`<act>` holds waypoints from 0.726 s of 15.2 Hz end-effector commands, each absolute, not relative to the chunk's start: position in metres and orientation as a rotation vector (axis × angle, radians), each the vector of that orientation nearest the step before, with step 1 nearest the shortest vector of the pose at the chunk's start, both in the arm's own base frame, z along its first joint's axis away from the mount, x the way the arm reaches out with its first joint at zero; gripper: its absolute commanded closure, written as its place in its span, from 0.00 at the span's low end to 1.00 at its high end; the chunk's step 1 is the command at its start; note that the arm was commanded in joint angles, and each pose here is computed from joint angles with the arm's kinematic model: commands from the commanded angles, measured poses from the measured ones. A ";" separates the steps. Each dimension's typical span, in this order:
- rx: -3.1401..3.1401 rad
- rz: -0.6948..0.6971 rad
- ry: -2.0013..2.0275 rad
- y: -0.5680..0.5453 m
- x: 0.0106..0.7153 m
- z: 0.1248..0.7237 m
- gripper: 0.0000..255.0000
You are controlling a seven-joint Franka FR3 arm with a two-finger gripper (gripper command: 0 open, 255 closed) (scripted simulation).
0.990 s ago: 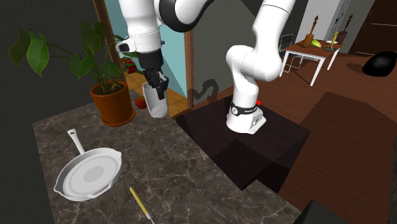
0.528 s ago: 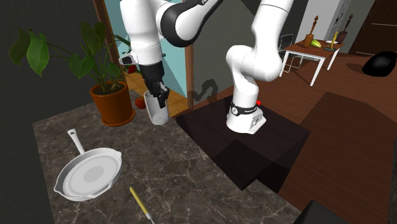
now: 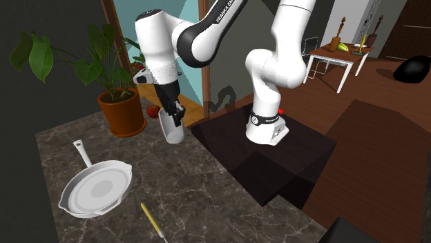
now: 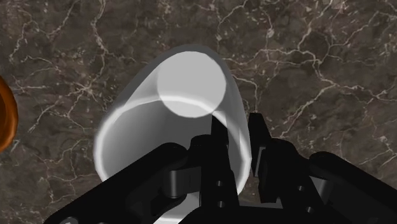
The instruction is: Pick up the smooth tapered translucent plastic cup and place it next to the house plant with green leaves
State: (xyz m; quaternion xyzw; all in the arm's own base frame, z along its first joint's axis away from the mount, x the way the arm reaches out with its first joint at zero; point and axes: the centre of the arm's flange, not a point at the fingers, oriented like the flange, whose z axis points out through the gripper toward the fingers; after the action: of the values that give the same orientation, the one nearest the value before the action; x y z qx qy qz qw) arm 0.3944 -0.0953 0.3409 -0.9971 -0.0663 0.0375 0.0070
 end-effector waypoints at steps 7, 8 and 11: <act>-3.119 0.116 -0.207 -0.095 0.394 0.298 1.00; -3.119 0.116 -0.207 -0.095 0.394 0.293 1.00; -3.119 0.116 -0.207 -0.095 0.394 0.277 1.00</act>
State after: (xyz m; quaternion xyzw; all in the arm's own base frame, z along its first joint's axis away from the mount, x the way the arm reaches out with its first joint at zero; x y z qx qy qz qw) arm 0.3951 -0.0944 0.2822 -0.9971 -0.0663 0.0375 0.0070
